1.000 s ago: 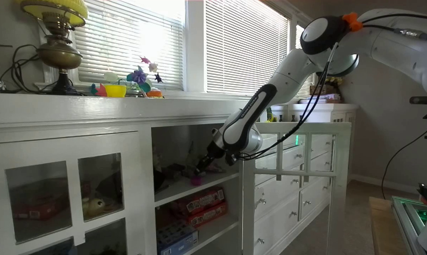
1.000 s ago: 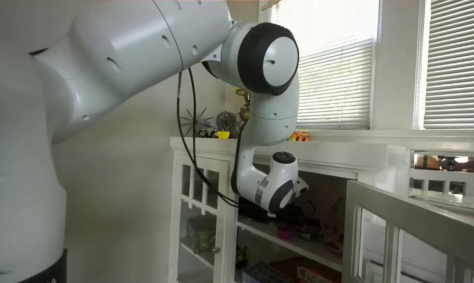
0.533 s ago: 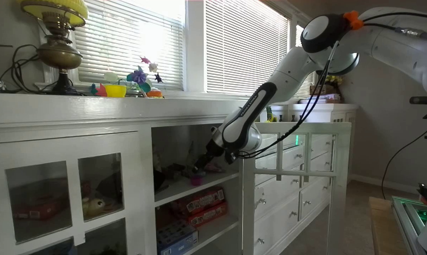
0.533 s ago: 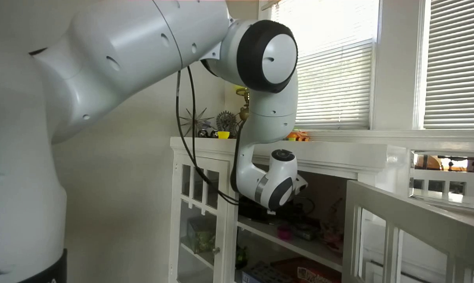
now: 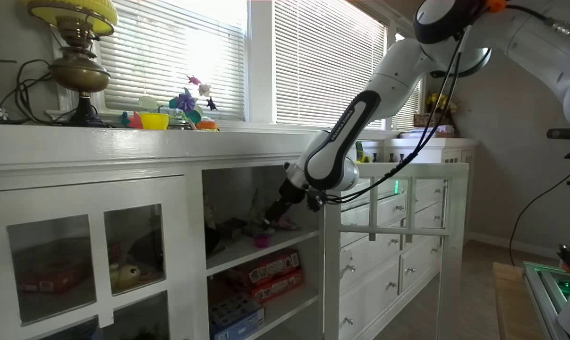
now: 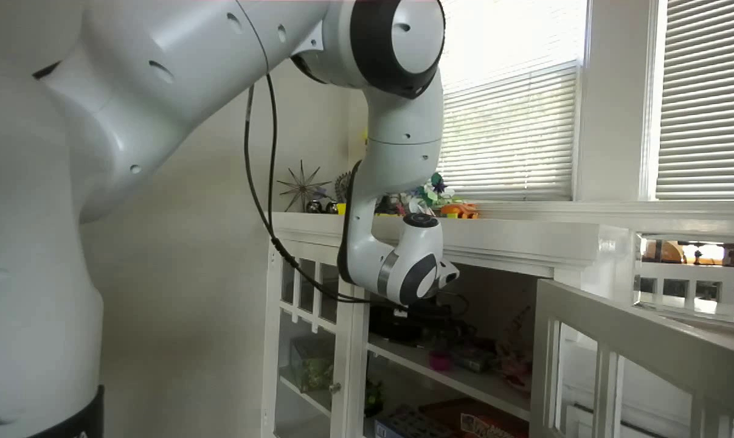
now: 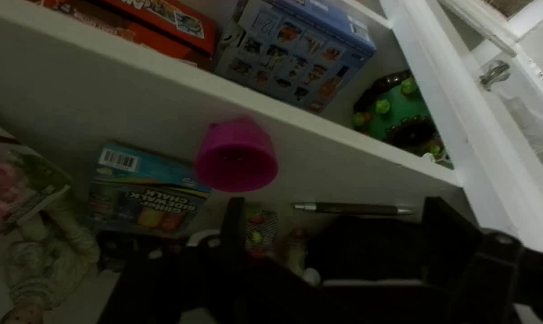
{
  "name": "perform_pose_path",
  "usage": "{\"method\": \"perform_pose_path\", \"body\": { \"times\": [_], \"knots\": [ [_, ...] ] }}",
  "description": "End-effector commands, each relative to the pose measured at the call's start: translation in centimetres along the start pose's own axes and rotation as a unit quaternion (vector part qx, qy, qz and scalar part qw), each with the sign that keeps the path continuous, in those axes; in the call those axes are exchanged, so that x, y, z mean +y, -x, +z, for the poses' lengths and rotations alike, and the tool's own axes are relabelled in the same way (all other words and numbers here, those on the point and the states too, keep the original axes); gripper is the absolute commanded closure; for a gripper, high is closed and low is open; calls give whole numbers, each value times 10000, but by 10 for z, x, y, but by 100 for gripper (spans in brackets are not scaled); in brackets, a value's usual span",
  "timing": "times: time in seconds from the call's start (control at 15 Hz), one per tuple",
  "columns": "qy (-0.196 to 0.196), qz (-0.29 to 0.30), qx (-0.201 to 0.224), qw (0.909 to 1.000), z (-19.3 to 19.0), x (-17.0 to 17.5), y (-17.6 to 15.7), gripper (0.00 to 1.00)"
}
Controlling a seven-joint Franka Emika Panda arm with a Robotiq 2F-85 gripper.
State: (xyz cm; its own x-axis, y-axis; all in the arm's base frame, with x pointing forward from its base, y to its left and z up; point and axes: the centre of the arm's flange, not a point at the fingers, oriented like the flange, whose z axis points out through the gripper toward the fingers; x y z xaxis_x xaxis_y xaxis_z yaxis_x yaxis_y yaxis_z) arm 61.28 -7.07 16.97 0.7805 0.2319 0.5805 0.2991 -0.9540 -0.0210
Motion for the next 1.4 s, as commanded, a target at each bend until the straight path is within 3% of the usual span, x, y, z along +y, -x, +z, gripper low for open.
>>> {"method": "perform_pose_path", "body": {
  "times": [0.0, 0.13, 0.33, 0.6, 0.73, 1.07, 1.33],
  "knots": [
    [-30, 84, -288, 9995, -39, -39, 20, 0],
    [64, 157, -466, 9988, -49, -53, 27, 0],
    [531, 454, -698, 9951, -80, -75, 32, 0],
    [1317, 768, -977, 9835, -135, -94, 26, 0],
    [1419, 880, -1259, 9779, -163, -100, 23, 0],
    [930, 881, -2101, 9693, -223, -147, 26, 0],
    [572, 630, -2339, 9685, -260, -173, 34, 0]
  ]
}}
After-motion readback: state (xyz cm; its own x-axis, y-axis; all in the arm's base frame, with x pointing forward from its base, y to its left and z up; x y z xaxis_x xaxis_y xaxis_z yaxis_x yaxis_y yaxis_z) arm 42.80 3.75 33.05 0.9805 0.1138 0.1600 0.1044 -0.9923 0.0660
